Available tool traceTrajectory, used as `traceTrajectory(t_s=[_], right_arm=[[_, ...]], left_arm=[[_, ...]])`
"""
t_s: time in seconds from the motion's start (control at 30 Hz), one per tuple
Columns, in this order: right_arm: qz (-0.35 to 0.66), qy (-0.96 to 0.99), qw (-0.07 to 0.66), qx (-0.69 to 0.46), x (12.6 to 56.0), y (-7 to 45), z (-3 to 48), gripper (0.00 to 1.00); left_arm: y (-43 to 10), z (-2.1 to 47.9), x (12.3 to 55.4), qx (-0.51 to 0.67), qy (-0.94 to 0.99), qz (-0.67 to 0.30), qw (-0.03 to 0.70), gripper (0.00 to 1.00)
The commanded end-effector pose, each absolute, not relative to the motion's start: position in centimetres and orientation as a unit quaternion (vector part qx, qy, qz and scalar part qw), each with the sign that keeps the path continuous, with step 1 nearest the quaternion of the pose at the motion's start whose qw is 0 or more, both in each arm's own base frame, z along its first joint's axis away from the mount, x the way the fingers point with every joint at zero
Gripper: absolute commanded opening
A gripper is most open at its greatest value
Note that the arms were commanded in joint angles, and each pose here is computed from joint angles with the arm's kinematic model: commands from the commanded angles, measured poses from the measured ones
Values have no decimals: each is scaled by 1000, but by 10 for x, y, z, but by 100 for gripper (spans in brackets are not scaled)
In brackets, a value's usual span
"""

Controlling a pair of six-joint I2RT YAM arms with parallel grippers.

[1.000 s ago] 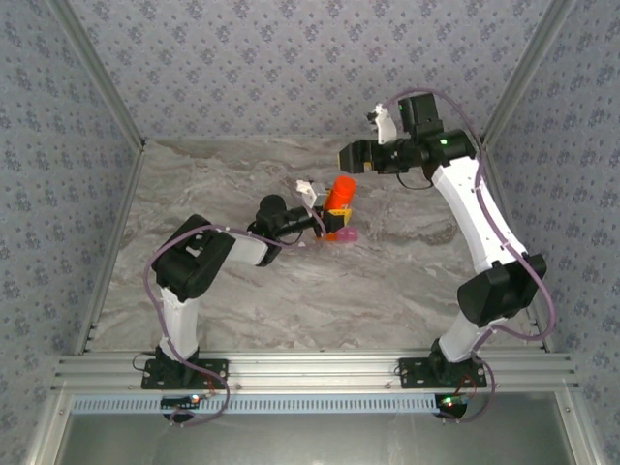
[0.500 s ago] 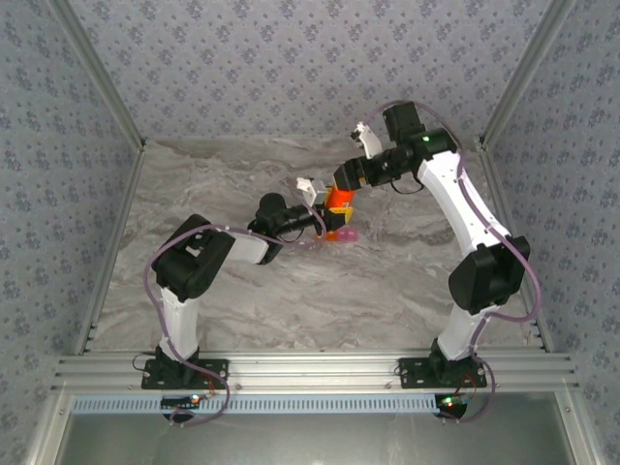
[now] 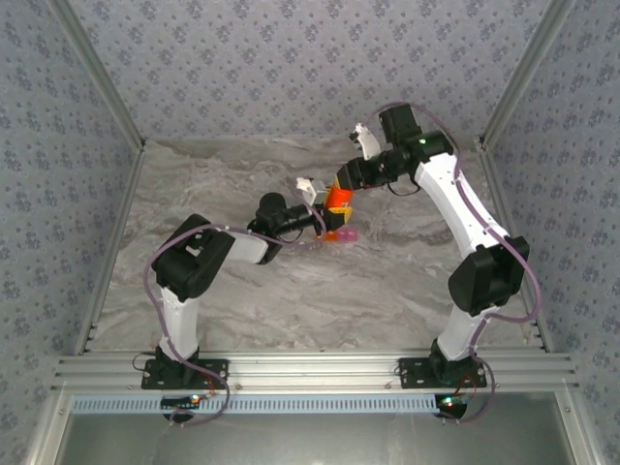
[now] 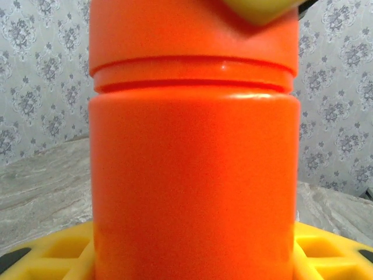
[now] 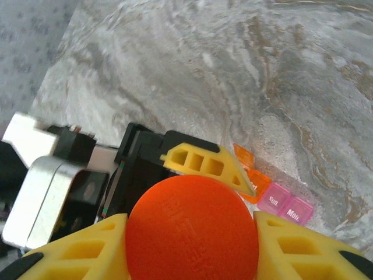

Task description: Sort the pills into containers

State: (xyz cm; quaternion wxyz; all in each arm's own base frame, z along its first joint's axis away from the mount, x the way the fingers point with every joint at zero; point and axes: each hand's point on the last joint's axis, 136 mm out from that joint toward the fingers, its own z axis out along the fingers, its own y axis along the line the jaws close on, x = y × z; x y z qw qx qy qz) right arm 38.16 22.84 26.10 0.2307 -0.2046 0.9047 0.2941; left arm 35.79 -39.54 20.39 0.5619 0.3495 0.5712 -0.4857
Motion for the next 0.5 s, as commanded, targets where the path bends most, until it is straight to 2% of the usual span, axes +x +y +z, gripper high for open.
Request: traceTrajectory(t_s=[0.0,0.07,0.23,0.47], right_arm=[[262,935,207,-122,380,230,235,40],[234,945,208,-93,379,226,225,40],[249,941,230,27,380,230,210,40],[255,936,234,62,376,239,203,42]], left_arm=[[-394,244,354,352,520,-474,617,0],[-391,243,356,347,525,-455,630,0],[-392,239,356,355,534,-408,650,0],[-398,235,352,370,536,-393,650,0]])
